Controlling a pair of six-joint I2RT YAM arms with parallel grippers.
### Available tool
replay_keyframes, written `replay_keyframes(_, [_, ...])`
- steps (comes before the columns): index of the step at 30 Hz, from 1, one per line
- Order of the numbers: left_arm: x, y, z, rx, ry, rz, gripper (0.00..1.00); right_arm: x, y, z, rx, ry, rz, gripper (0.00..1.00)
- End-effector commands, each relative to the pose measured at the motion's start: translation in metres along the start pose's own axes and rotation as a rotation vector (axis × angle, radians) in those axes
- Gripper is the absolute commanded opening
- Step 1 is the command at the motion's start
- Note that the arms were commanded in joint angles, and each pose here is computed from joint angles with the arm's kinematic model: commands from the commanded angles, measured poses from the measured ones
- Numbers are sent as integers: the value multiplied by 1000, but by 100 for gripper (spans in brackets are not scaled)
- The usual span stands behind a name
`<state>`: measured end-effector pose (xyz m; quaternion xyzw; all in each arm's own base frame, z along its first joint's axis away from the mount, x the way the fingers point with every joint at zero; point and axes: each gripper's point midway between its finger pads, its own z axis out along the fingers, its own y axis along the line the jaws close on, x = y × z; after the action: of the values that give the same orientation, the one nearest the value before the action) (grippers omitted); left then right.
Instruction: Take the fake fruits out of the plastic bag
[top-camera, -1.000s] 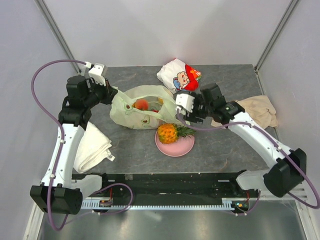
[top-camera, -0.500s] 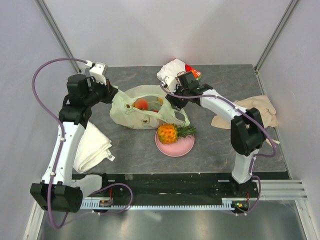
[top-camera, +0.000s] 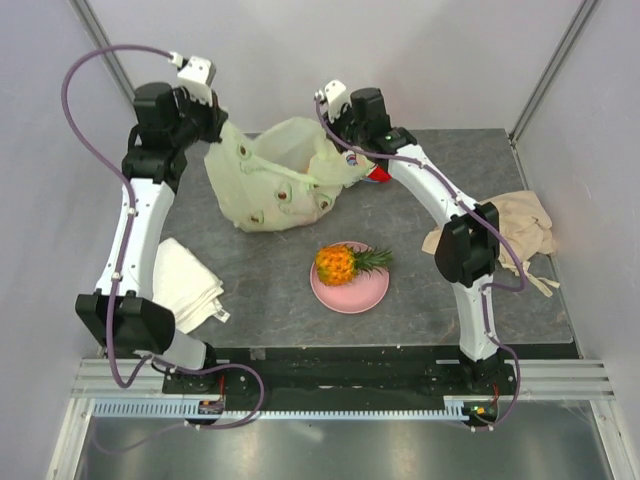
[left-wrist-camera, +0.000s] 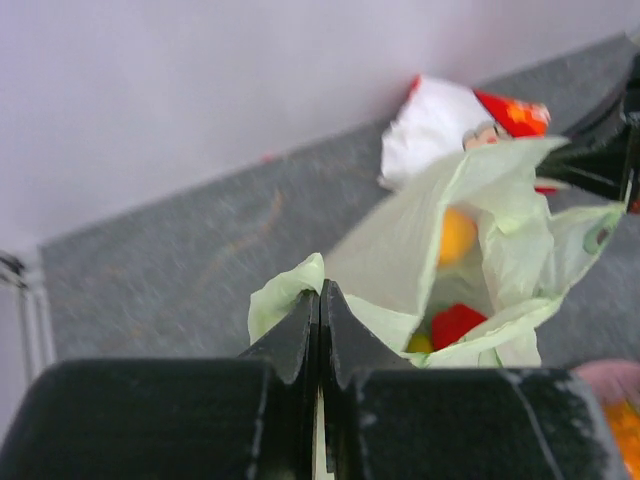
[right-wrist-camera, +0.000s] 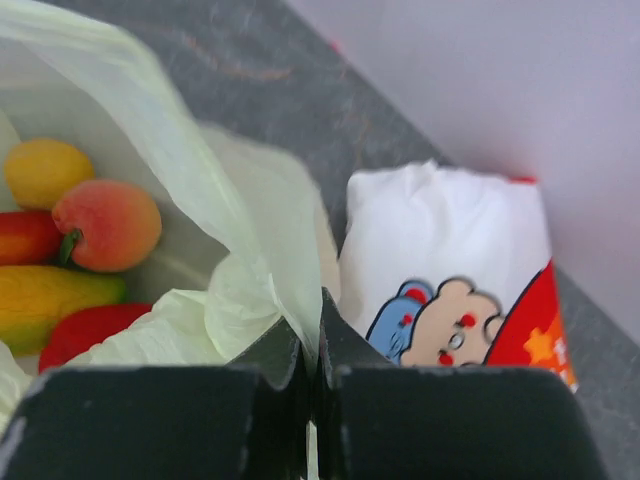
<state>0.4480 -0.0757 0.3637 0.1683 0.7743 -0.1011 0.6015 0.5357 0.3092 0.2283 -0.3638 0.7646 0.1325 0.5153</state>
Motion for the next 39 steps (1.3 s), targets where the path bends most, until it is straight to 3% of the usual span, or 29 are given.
replay_keyframes(1, [-111, 25, -21, -126, -255, 177, 2, -82, -30, -8, 113, -223, -5, 0])
replay_keyframes(4, [-146, 28, -31, -149, -333, 227, 2, -110, -42, -20, 155, -299, -15, 0])
replay_keyframes(8, [-175, 11, -59, -96, -415, 265, 2, -113, -46, -32, 176, -305, 6, 0])
replay_keyframes(10, [-163, -2, -66, -39, -388, 250, 2, -117, -43, -48, 163, -309, 4, 0])
replay_keyframes(11, [-154, -8, -67, -14, -365, 244, 2, -91, -32, -41, 124, -249, -2, 0])
replay_keyframes(14, [-97, -27, -74, 65, -240, 212, 2, -41, -13, -49, 71, -141, -21, 2])
replay_keyframes(18, [16, -53, -84, 154, -17, 119, 2, 22, 20, -67, -19, -13, 19, 8])
replay_keyframes(22, [92, -69, -102, 191, 147, 59, 2, 77, 53, -82, -111, 146, 62, 23])
replay_keyframes(23, [103, -72, -108, 196, 171, 52, 2, 84, 56, -89, -121, 176, 71, 34])
replay_keyframes(26, [127, -77, -119, 185, 200, 21, 2, 64, 56, -110, -116, 128, 58, 49])
replay_keyframes(31, [141, -80, -122, 176, 223, -10, 2, -10, 78, -159, -213, -78, -29, 61])
replay_keyframes(34, [143, -74, -119, 141, 225, -20, 2, -33, 106, -172, -278, -144, -116, 59])
replay_keyframes(39, [123, -52, -120, 3, 174, -87, 2, -14, 155, -149, -415, -98, -176, 41])
